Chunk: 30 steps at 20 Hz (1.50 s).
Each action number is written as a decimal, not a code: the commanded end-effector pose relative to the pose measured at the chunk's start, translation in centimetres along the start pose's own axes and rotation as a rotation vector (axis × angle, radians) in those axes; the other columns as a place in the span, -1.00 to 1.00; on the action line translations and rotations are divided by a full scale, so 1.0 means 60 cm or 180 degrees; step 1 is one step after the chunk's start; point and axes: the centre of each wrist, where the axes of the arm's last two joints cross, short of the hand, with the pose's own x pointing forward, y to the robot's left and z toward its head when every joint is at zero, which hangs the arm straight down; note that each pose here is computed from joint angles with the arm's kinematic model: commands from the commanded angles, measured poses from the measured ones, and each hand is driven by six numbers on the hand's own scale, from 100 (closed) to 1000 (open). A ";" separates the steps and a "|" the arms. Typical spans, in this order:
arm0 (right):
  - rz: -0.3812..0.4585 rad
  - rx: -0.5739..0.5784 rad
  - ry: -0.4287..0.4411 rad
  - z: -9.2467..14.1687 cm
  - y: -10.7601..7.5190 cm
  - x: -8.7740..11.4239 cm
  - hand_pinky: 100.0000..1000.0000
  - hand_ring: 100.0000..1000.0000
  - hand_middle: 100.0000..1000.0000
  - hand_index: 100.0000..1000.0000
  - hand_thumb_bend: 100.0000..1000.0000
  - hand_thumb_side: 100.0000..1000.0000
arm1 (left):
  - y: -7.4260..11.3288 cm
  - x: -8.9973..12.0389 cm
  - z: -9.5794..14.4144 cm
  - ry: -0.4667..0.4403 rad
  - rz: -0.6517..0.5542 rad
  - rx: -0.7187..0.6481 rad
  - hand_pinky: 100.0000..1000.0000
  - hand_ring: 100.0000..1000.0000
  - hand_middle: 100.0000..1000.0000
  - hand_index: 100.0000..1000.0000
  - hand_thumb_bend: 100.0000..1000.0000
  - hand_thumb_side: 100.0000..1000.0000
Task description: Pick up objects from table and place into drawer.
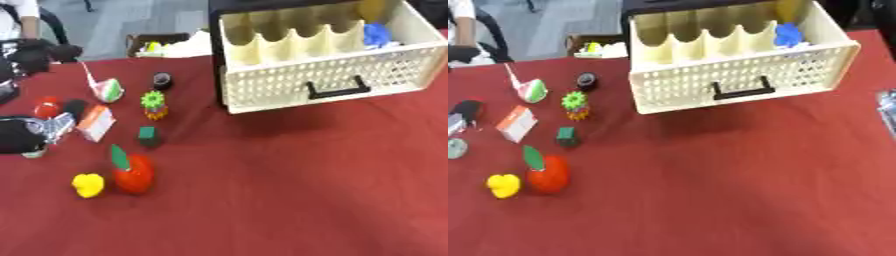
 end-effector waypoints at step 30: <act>-0.0054 0.0073 0.0054 0.002 0.005 0.003 -0.22 -0.19 -0.32 0.50 -1.00 -0.23 | -0.062 0.018 -0.075 -0.0264 0.0129 -0.1175 0.35 0.50 0.66 1.00 0.21 0.81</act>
